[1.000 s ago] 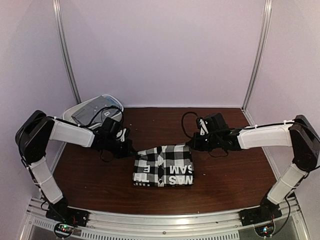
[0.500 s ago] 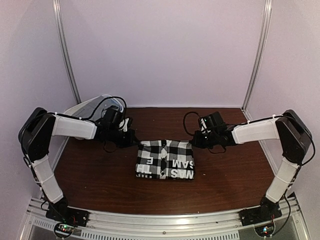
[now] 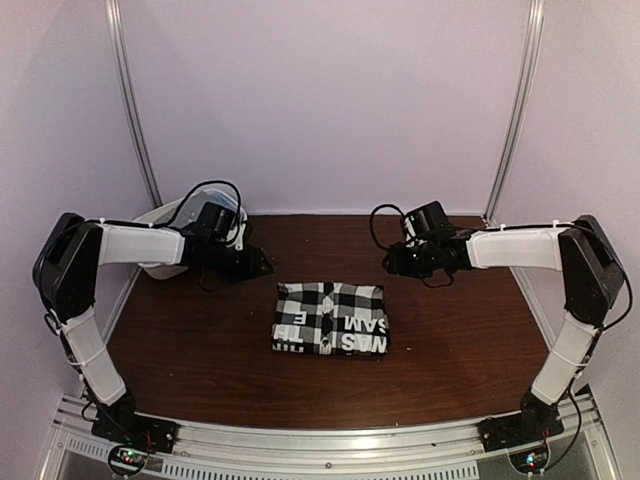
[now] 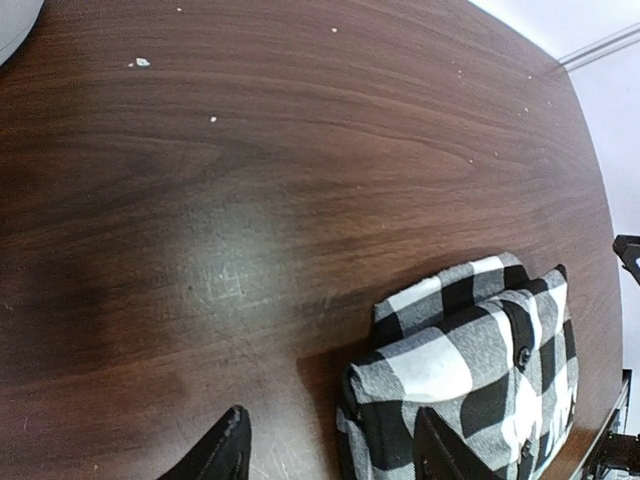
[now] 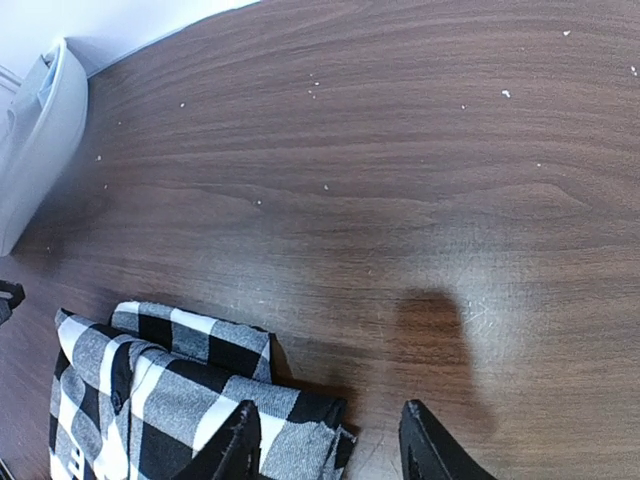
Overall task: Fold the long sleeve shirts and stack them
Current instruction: Fold the 2/3-rectangle-folded shirt at the center of the board, then smooth out the rectangle-folded shirt at the center of the board.
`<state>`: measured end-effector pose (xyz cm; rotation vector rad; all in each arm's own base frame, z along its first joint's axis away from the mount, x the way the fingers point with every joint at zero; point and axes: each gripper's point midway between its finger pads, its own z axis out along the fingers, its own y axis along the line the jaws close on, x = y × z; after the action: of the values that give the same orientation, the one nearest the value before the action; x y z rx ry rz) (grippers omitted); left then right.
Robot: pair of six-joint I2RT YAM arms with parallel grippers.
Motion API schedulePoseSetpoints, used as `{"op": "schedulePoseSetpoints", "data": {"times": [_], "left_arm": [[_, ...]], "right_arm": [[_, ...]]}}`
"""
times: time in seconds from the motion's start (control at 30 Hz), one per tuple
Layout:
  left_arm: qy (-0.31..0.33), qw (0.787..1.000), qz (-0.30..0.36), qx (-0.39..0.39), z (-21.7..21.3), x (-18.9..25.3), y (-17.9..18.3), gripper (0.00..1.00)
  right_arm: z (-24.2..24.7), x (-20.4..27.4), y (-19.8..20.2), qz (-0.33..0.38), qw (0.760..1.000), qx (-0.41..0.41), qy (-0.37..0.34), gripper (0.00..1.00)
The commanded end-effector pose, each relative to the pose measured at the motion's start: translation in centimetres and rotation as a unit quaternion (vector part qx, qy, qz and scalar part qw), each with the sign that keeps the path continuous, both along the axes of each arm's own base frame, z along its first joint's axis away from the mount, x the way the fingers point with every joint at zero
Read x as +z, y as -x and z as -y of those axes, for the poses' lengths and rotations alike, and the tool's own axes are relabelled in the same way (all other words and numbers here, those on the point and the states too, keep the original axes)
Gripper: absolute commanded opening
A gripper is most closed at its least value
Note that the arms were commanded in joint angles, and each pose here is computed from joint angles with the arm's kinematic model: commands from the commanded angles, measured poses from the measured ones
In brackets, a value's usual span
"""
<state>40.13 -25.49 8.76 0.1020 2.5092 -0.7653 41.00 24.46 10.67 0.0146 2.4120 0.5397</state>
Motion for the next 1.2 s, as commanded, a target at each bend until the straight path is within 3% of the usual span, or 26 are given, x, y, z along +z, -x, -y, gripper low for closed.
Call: {"op": "schedulePoseSetpoints", "data": {"times": [0.0,0.27,0.53,0.87,1.17], "left_arm": [[0.012,0.999,0.029,-0.022,0.6,3.3,1.8,0.55],[0.042,0.996,0.003,-0.081,5.3,3.7,7.9,0.28],[0.041,0.991,-0.057,-0.113,7.5,-0.7,12.5,0.15],[0.02,0.987,-0.114,-0.113,6.3,-4.9,16.6,0.1],[0.024,0.988,-0.104,-0.111,6.1,-3.3,17.0,0.09]], "right_arm": [[-2.3,3.4,1.4,0.028,0.999,0.039,0.025,0.49],[-11.5,3.0,5.0,0.024,0.99,0.138,0.022,0.44],[-15.8,-1.6,4.5,-0.007,0.985,0.169,0.04,0.39],[-14.5,-6.1,1.9,-0.045,0.987,0.147,0.052,0.4],[-14.1,-0.6,2.1,-0.009,0.988,0.151,0.037,0.47]]}}
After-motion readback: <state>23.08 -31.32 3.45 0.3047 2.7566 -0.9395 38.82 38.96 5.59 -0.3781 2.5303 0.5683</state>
